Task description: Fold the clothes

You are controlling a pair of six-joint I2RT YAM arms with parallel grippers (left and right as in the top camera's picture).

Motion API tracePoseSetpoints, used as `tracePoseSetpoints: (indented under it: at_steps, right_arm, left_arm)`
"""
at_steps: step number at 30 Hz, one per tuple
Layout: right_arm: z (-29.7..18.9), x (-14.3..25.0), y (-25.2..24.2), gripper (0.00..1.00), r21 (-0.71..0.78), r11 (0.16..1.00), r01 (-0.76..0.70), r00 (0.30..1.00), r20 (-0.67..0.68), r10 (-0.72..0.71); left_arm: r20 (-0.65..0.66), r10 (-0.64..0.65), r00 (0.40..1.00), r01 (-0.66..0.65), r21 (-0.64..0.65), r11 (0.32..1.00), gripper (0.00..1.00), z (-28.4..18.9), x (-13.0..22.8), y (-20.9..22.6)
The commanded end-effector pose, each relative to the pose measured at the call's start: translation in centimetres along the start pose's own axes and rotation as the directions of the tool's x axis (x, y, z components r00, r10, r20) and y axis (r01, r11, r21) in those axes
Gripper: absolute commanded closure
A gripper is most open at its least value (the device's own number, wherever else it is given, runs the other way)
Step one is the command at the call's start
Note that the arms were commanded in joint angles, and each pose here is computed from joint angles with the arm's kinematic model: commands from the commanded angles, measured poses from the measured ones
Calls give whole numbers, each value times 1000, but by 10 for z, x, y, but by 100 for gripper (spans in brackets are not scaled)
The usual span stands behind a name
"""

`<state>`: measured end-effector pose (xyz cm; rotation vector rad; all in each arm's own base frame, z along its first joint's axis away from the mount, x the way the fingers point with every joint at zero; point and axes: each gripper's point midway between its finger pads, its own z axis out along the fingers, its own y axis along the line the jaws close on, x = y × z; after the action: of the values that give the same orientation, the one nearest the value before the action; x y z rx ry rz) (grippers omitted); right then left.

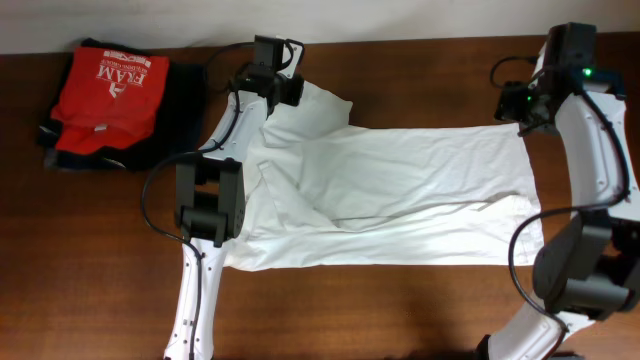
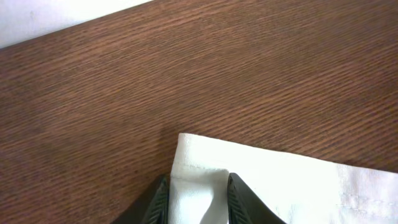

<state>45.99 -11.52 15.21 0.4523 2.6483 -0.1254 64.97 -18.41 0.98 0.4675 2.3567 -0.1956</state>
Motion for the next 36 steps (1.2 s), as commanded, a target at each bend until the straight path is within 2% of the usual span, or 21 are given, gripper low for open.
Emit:
tracePoseSetpoints:
  at_steps: [1, 5, 6, 7, 8, 9, 12, 15, 18, 19, 21, 30, 36]
  right_arm:
    - [49, 13, -33, 24, 98, 995, 12, 997, -72, -5]
    - [81, 30, -70, 31, 89, 995, -46, 988, -145, 58]
    - [91, 28, -60, 31, -37, 999, -19, 990, -139, 13]
    - [101, 24, -57, 31, -85, 996, -16, 993, -121, 6]
    - [106, 22, -56, 32, -93, 996, -12, 994, -109, 2]
    - [117, 21, -49, 37, -129, 990, 51, 994, -94, -64]
    - [135, 23, -45, 38, -150, 985, 90, 991, -85, -103]
    - [151, 13, -37, 46, -175, 968, 178, 983, -18, -183]
    - [154, 12, -21, 45, -190, 931, 312, 949, 16, -315]
    - [154, 12, -16, 41, -193, 922, 337, 940, 21, -339]
    - [154, 12, -14, 38, -188, 921, 342, 938, 19, -345]
    - [162, 10, -22, 37, -136, 928, 347, 938, 32, -346]
    - [190, 35, -22, 39, -156, 930, 334, 938, -40, -343]
  left_arm:
    - [-94, -7, 996, 8, 10, 1000, 69, 19, 38, 0]
    - [-142, -18, 990, 20, 9, 1000, 69, 17, 51, 4]
    - [-146, -20, 989, 21, 9, 1000, 69, 16, 52, 4]
    - [-150, -20, 989, 21, 9, 1000, 69, 16, 53, 4]
    - [-150, -21, 988, 22, 8, 1000, 70, 16, 53, 5]
    - [-150, -21, 988, 23, 7, 1000, 69, 16, 53, 6]
    - [-149, -21, 989, 23, 7, 1000, 69, 16, 53, 6]
    - [-154, -23, 988, 25, 7, 1000, 69, 16, 54, 7]
    - [-153, -23, 988, 25, 7, 1000, 69, 16, 53, 6]
    - [-153, -23, 988, 25, 7, 1000, 69, 16, 54, 6]
    - [-153, -23, 988, 25, 7, 1000, 69, 16, 53, 6]
    - [-161, -24, 987, 26, 7, 1000, 69, 16, 55, 6]
    - [-160, -24, 987, 26, 7, 1000, 69, 16, 55, 6]
